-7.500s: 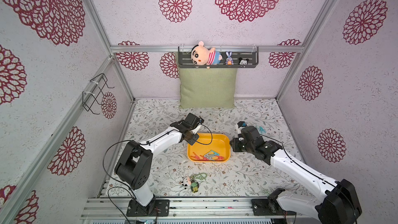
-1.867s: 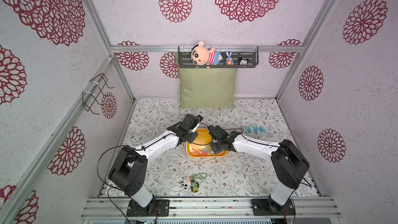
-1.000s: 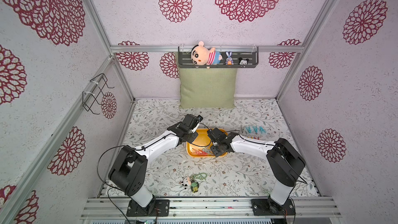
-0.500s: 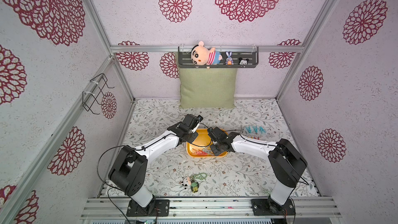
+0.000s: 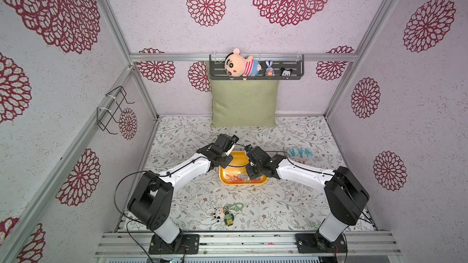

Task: Take the clothespins out of the storage box
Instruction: Pick up the clothespin from the storage box.

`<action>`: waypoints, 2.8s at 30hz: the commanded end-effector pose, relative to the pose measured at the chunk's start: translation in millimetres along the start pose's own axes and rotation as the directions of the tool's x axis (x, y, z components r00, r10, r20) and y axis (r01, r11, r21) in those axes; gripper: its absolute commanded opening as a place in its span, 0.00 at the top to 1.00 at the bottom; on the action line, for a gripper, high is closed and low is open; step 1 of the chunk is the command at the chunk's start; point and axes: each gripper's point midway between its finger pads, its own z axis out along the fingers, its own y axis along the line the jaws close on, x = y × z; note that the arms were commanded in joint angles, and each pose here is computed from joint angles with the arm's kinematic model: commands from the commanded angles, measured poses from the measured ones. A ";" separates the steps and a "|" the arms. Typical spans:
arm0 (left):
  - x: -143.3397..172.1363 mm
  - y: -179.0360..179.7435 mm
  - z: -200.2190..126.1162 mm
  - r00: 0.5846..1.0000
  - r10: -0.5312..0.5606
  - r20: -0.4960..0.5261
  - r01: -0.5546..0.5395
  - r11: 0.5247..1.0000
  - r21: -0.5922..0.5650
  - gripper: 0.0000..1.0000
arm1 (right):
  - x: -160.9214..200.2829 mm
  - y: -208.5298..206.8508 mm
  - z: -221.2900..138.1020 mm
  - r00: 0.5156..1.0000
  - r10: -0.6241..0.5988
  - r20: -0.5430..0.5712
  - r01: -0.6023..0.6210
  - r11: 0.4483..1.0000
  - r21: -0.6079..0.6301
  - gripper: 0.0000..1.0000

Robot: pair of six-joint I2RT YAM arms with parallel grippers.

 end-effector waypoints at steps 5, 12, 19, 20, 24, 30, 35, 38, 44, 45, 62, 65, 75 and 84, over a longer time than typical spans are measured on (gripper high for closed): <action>2.4 -2.9 -3.2 1.000 0.027 -0.006 -0.027 1.000 -0.002 1.00 | -19.5 21.9 -18.3 0.937 0.340 0.079 -0.322 0.928 -0.186 0.73; 2.2 -4.3 -2.1 1.000 0.025 -0.007 -0.025 1.000 0.003 1.00 | -12.5 22.2 -12.2 0.864 0.500 0.064 -0.475 0.850 -0.225 0.69; 2.5 -4.5 -1.9 1.000 0.024 -0.011 -0.024 1.000 0.006 1.00 | -10.9 26.4 -6.8 0.789 0.612 0.053 -0.577 0.768 -0.278 0.69; 1.6 -5.2 -2.5 1.000 0.025 -0.008 -0.025 1.000 0.007 1.00 | -11.2 27.6 -6.0 0.781 0.623 0.050 -0.587 0.759 -0.283 0.69; 1.3 -5.0 -2.6 1.000 0.023 -0.008 -0.023 1.000 0.008 1.00 | -13.9 28.5 -4.5 0.751 0.658 0.051 -0.619 0.729 -0.293 0.69; 1.3 -5.3 -2.7 1.000 0.024 -0.008 -0.024 1.000 0.008 1.00 | -15.1 28.4 -0.1 0.729 0.683 0.046 -0.647 0.709 -0.281 0.70; 1.8 -4.9 -3.1 1.000 0.025 -0.009 -0.025 1.000 0.005 1.00 | -8.6 27.8 5.4 0.715 0.698 0.035 -0.669 0.697 -0.258 0.70; 1.4 -4.8 -3.5 1.000 0.026 -0.007 -0.026 1.000 0.006 1.00 | -8.0 29.7 8.3 0.711 0.702 0.026 -0.673 0.692 -0.260 0.70; 0.1 -6.0 -4.9 1.000 0.026 -0.003 -0.026 1.000 0.011 1.00 | -5.6 28.7 17.2 0.703 0.711 0.021 -0.688 0.687 -0.235 0.70; 1.0 -6.0 -4.3 1.000 0.026 -0.005 -0.026 1.000 0.011 1.00 | -5.7 27.8 17.7 0.700 0.714 0.026 -0.690 0.685 -0.232 0.70; 1.6 -11.7 -5.1 0.999 0.031 -0.004 -0.031 0.999 0.036 1.00 | -8.6 19.3 35.5 0.653 0.754 0.066 -0.732 0.651 -0.199 0.71; 0.9 -11.8 -5.6 1.000 0.030 -0.001 -0.030 0.999 0.034 1.00 | -8.9 18.6 38.1 0.650 0.757 0.067 -0.737 0.650 -0.188 0.74; 0.8 -11.3 -5.8 0.999 0.032 0.000 -0.032 0.999 0.031 1.00 | -10.0 16.8 38.5 0.640 0.764 0.076 -0.744 0.642 -0.184 0.89; 1.6 -12.0 -4.4 0.999 0.033 -0.004 -0.033 0.999 0.029 1.00 | -25.9 18.4 16.2 0.662 0.741 0.113 -0.708 0.667 -0.232 1.00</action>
